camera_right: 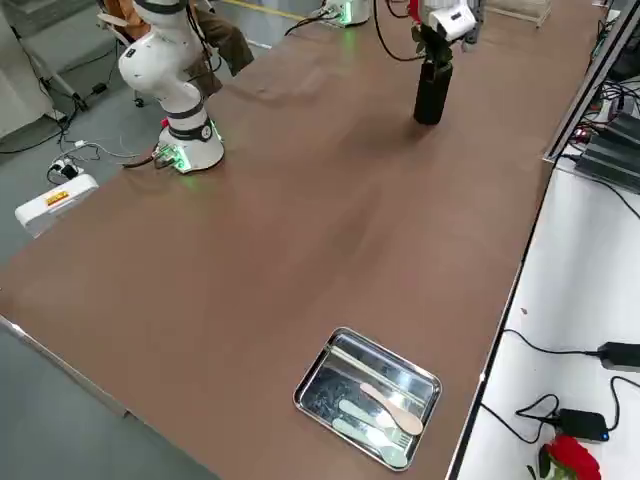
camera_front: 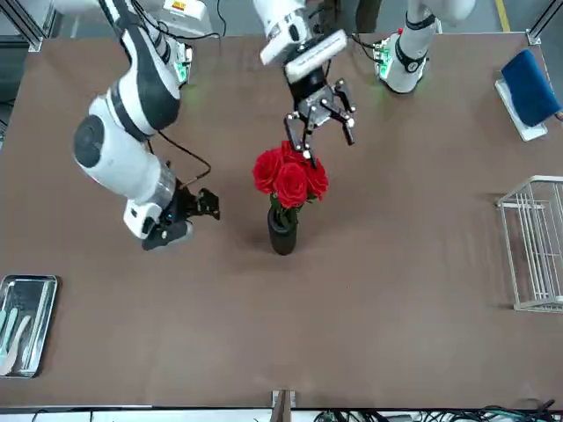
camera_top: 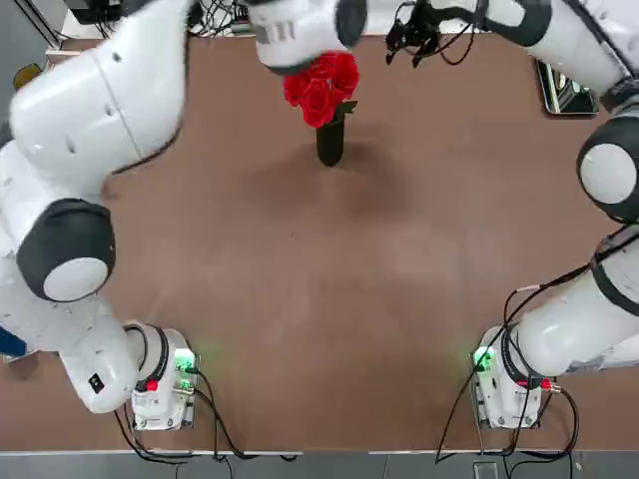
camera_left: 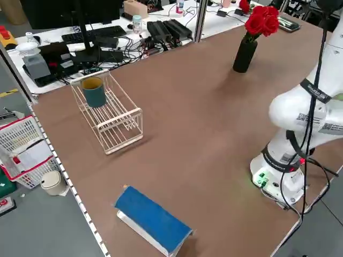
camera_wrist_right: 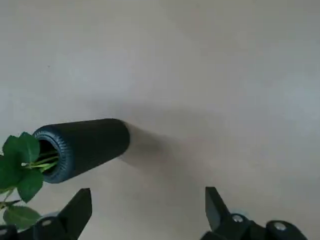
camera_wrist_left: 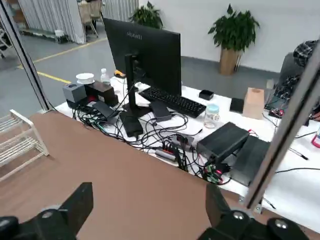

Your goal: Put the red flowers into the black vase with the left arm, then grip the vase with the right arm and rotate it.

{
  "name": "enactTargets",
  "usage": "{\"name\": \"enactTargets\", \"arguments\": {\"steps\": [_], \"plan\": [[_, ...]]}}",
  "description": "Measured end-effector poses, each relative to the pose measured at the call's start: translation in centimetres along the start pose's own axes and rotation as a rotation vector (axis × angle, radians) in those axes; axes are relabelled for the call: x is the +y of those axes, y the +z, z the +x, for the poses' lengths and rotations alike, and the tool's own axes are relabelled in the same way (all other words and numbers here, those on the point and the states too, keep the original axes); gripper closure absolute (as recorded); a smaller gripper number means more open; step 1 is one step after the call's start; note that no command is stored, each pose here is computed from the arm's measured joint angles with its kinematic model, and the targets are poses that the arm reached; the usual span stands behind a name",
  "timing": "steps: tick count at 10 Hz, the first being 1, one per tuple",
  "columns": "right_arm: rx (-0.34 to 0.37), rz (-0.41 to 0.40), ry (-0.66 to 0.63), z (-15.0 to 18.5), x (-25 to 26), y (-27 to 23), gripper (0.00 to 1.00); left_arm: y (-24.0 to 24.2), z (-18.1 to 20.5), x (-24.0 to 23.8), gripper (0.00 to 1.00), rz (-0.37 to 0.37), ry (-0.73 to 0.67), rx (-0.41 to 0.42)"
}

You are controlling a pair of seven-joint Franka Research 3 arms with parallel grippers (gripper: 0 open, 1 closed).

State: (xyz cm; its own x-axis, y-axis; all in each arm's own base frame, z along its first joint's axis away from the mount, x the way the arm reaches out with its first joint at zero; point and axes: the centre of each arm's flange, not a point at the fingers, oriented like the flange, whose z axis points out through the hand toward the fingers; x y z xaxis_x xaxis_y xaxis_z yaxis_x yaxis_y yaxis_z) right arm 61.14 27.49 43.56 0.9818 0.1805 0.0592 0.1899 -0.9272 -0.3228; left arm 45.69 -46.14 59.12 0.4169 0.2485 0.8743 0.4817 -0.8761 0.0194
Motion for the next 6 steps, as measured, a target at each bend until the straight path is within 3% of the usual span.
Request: {"name": "enactTargets", "arguments": {"steps": [4, 6], "plan": [[-0.032, 0.064, -0.073, 1.6, -5.1, 5.5, 0.00, 11.0, 8.1, -6.1, 0.00, 0.011, 0.109, -0.191], [-0.012, 0.031, -0.143, 1.2, -8.9, 7.7, 0.00, 14.1, 12.8, -11.1, 0.00, 0.015, 0.162, -0.312]]}}
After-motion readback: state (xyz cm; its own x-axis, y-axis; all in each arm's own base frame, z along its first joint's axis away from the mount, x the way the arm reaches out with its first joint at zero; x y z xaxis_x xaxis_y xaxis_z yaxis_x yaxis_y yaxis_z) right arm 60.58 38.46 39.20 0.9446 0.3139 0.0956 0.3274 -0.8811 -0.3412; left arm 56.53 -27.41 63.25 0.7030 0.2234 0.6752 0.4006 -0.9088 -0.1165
